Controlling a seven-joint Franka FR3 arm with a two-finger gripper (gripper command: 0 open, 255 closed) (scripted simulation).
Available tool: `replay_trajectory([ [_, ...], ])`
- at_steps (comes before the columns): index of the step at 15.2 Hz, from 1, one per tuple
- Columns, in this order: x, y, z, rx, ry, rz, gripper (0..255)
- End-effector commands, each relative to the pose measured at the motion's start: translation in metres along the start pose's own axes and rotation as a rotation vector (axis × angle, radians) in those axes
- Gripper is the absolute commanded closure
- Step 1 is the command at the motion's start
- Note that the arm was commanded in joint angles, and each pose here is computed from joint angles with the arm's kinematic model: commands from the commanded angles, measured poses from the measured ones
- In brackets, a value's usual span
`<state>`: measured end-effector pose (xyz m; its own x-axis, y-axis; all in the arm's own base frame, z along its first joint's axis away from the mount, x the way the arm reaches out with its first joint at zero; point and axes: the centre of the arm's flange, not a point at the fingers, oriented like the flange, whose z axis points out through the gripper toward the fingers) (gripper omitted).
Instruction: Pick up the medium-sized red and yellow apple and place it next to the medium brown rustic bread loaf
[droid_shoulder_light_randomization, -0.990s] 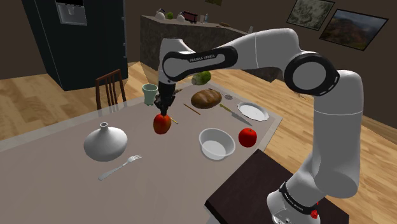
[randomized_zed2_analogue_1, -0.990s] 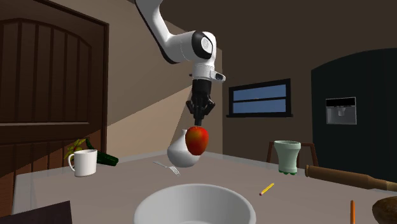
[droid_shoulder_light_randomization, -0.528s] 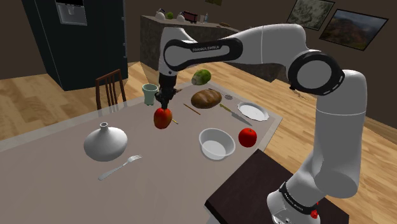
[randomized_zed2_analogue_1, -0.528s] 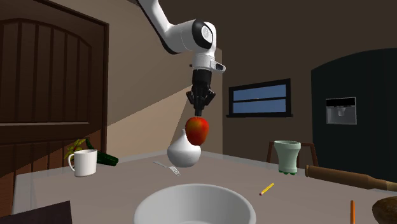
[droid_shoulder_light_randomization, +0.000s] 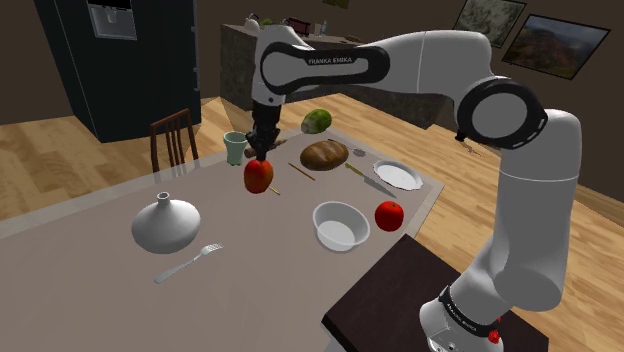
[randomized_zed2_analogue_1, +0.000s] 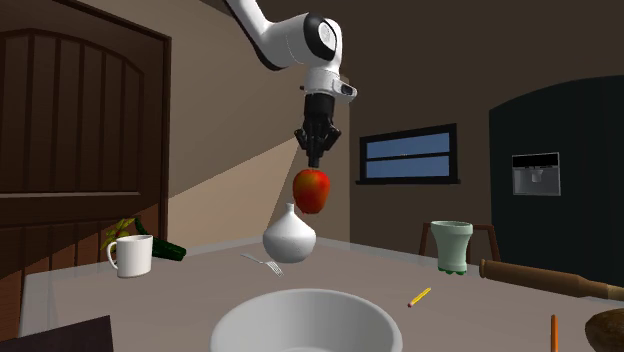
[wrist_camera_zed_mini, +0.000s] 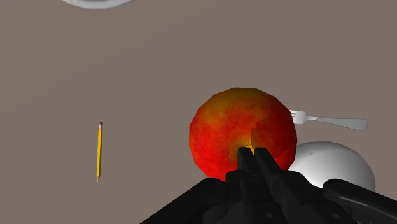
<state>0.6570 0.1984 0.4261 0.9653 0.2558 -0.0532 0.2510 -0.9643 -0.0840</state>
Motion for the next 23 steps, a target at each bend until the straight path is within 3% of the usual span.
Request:
replay_trajectory([
  [1,0.000,0.019,-0.002,0.000,0.000,0.000,255],
  [23,0.005,0.310,0.000,0.000,0.000,0.000,255],
])
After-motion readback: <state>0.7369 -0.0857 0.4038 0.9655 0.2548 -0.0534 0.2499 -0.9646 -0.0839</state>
